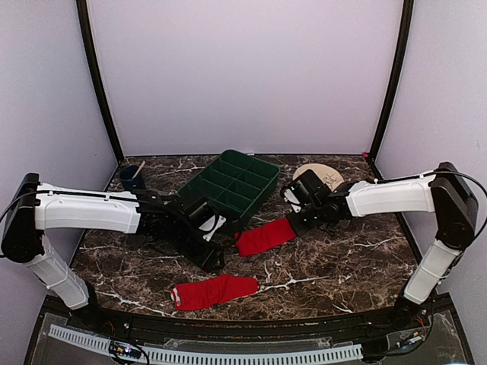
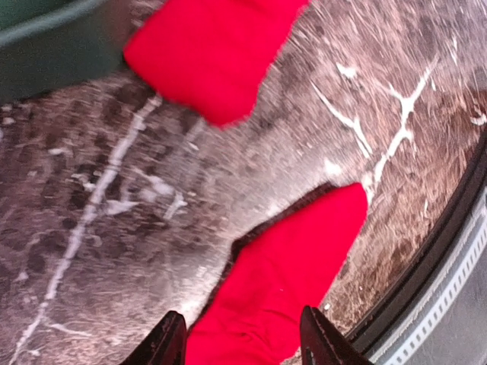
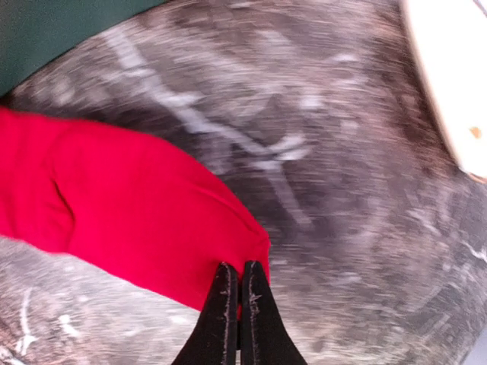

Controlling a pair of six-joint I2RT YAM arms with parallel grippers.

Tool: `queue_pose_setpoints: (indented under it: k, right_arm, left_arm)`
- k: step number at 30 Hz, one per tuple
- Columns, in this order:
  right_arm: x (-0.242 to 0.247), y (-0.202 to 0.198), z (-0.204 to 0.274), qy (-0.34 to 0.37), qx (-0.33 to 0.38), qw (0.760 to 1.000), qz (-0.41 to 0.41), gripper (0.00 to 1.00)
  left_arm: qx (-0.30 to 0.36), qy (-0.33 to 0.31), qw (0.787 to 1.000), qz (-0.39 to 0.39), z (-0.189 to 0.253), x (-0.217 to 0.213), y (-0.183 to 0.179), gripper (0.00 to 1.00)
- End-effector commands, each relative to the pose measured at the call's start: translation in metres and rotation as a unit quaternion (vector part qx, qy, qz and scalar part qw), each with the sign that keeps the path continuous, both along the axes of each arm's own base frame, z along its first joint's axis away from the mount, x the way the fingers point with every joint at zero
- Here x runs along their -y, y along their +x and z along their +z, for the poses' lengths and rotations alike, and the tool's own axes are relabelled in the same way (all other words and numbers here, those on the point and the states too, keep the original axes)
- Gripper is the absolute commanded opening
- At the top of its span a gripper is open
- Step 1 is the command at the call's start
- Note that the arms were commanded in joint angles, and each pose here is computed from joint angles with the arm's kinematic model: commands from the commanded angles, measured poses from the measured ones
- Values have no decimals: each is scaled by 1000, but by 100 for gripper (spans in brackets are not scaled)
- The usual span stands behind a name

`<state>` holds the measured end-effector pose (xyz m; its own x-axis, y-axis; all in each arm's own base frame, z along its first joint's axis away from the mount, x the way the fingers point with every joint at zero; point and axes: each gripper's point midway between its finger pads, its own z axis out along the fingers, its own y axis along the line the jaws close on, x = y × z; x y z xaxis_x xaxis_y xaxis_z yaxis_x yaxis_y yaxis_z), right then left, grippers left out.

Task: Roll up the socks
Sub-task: Pick up the sock from the storage box, then place the sock at the center of the board.

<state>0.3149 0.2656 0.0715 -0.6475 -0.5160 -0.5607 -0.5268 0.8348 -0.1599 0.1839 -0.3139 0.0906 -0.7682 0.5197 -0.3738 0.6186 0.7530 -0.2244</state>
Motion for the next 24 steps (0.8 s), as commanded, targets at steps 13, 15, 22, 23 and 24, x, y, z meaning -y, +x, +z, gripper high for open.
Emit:
queue_pose_setpoints:
  k: [13, 15, 22, 23, 24]
  right_arm:
    - [55, 141, 112, 17, 138, 982, -129, 0]
    - [60, 157, 113, 17, 136, 981, -139, 0]
    - [83, 171, 79, -8, 93, 981, -169, 0]
    - [87, 171, 74, -11, 86, 981, -174, 0]
    - [91, 170, 71, -13, 81, 980, -179, 0]
  left_arm:
    - [-95, 54, 980, -169, -37, 11, -49, 53]
    - [-102, 82, 975, -177, -50, 5, -48, 53]
    - [-98, 135, 969, -185, -82, -3, -40, 53]
    - [-96, 136, 968, -186, -84, -2, -39, 53]
    - [-94, 137, 968, -187, -86, -2, -38, 53]
